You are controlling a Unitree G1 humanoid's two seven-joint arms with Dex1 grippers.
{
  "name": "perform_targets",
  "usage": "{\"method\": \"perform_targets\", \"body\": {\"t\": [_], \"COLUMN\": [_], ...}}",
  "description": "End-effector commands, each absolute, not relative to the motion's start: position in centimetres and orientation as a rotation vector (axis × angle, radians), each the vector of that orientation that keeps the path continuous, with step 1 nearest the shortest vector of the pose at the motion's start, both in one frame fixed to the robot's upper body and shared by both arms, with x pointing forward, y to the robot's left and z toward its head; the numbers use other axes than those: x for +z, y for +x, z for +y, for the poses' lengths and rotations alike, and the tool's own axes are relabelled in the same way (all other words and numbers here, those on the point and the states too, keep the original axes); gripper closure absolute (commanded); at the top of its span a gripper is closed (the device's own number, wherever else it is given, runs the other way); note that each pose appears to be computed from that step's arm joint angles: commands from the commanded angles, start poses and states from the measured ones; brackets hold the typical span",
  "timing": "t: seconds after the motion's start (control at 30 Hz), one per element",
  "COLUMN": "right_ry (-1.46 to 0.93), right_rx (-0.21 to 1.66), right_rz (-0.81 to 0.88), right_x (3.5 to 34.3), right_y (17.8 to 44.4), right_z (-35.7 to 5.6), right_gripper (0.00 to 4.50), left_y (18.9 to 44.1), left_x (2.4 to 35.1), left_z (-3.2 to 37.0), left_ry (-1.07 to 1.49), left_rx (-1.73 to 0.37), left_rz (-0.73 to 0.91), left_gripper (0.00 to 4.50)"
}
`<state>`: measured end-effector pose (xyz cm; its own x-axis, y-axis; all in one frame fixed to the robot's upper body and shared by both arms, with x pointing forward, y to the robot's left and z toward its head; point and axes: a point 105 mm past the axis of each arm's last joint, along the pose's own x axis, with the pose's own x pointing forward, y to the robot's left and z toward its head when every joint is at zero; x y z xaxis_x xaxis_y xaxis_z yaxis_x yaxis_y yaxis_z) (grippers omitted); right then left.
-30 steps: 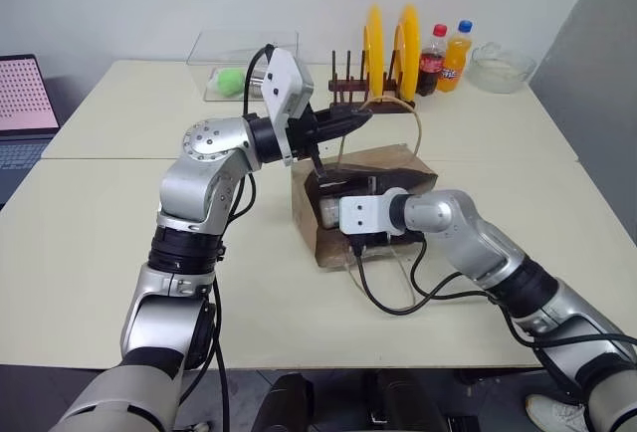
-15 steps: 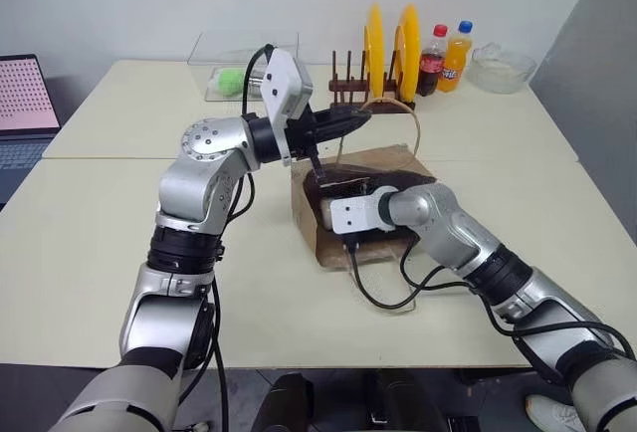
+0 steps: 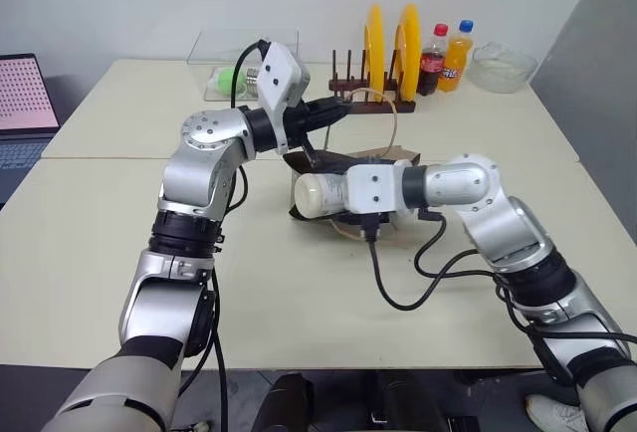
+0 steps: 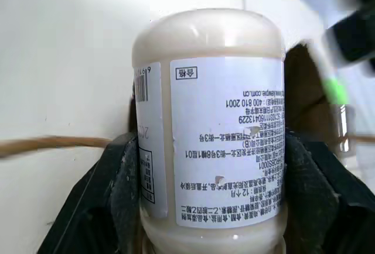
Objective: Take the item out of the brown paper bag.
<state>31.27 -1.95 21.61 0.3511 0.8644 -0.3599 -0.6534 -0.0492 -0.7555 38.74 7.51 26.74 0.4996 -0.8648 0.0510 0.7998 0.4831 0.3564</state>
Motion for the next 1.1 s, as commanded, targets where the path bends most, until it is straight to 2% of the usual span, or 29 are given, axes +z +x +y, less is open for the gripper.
{"method": "perform_targets", "body": {"t": [0.03,0.17,0.33,0.4,0.47,0.6,0.7,0.73,0.9,1.1], "right_ry": [-0.98,-0.9,-0.902,-0.919,-0.963,-1.058,-1.062,-1.063,-1.05,-1.013], "right_rx": [1.229,1.183,1.028,0.928,0.832,0.651,0.634,0.645,0.723,0.807], "right_rz": [-0.443,-0.581,-0.649,-0.639,-0.577,-0.318,-0.186,-0.106,0.125,0.258], "right_x": [25.8,29.5,32.9,34.2,34.2,30.2,27.0,24.9,18.8,15.7], "right_y": [30.0,29.0,29.6,30.3,31.5,35.0,36.1,36.6,37.7,38.1], "right_z": [-2.7,-3.6,-6.3,-8.3,-10.8,-18.0,-20.5,-21.4,-22.6,-22.1], "right_gripper": [1.5,1.5,1.5,1.5,1.5,1.5,1.5,1.5,1.5,1.5], "left_y": [39.2,39.8,39.9,39.9,39.9,39.9,40.0,40.0,40.0,39.8], "left_x": [28.2,28.0,27.7,27.5,27.5,27.4,27.4,27.4,27.4,27.3], "left_z": [7.2,7.2,7.0,6.9,6.9,6.9,6.9,6.9,7.0,6.9], "left_ry": [0.343,0.341,0.335,0.334,0.334,0.343,0.345,0.347,0.354,0.361], "left_rx": [-0.995,-0.976,-0.982,-0.986,-0.987,-0.987,-0.985,-0.985,-0.989,-0.997], "left_rz": [-0.275,-0.26,-0.255,-0.254,-0.253,-0.255,-0.256,-0.256,-0.259,-0.262], "left_gripper": [4.5,4.5,4.5,4.5,4.5,4.5,4.5,4.5,4.5,4.5]}}
